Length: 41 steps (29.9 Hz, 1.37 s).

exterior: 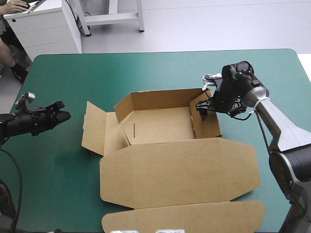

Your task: Fold the box

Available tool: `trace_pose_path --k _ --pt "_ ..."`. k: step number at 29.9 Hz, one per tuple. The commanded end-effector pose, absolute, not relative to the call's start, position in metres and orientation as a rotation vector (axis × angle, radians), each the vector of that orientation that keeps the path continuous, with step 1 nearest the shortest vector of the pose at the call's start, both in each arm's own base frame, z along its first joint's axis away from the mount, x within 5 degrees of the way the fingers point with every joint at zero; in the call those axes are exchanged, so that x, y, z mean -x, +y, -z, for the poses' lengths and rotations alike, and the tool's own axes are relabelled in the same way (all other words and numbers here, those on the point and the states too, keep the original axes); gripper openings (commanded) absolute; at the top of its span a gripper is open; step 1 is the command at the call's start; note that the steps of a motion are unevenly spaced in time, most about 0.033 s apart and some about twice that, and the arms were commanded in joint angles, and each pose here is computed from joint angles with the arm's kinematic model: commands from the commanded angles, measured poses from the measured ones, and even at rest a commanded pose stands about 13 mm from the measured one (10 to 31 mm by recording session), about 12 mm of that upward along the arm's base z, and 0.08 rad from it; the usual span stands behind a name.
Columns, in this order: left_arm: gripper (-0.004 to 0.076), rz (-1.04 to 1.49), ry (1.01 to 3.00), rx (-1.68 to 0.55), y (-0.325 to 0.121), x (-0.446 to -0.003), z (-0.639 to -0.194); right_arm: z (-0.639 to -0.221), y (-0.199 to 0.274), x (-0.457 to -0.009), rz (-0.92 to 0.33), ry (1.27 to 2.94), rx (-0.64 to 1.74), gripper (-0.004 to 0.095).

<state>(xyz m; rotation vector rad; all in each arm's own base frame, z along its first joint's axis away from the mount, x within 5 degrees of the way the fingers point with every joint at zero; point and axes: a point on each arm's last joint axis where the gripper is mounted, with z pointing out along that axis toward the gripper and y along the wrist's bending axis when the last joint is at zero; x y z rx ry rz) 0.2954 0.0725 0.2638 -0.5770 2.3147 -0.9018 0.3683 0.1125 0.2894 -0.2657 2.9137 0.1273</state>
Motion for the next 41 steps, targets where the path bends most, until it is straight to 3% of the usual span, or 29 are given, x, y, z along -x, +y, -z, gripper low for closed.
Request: trace_pose_path --k 1,8,11,14,18,28,34,41 --pt "0.0006 0.926 2.224 0.559 0.069 -0.294 -0.287 -0.311 0.104 -0.366 -0.223 2.857 0.244 0.0927" --pt "0.0006 0.913 2.228 0.558 0.07 -0.294 -0.286 -0.301 0.109 -0.369 -0.311 2.898 0.259 0.0914" --pt "0.0006 0.91 2.227 0.559 0.07 -0.294 -0.286 -0.295 0.109 -0.37 -0.306 2.919 0.261 0.0825" --pt "0.0006 0.91 2.227 0.559 0.07 -0.294 -0.286 -0.294 0.109 -0.371 -0.299 2.921 0.262 0.0547" --pt "0.0006 0.91 2.227 0.559 0.07 -0.294 -0.286 -0.294 0.108 -0.371 -0.283 2.912 0.319 -0.0029" --pt "0.0006 0.892 2.235 0.528 0.07 -0.294 -0.286 -0.307 0.106 -0.365 -0.276 2.876 0.337 -0.0001" --pt "0.0006 0.871 2.239 0.475 0.07 -0.294 -0.286 -0.36 0.095 -0.336 -0.237 2.724 0.357 0.0" --pt "0.0006 0.871 2.239 0.475 0.07 -0.294 -0.286 -0.432 0.085 -0.276 -0.308 2.493 0.383 -0.0001"
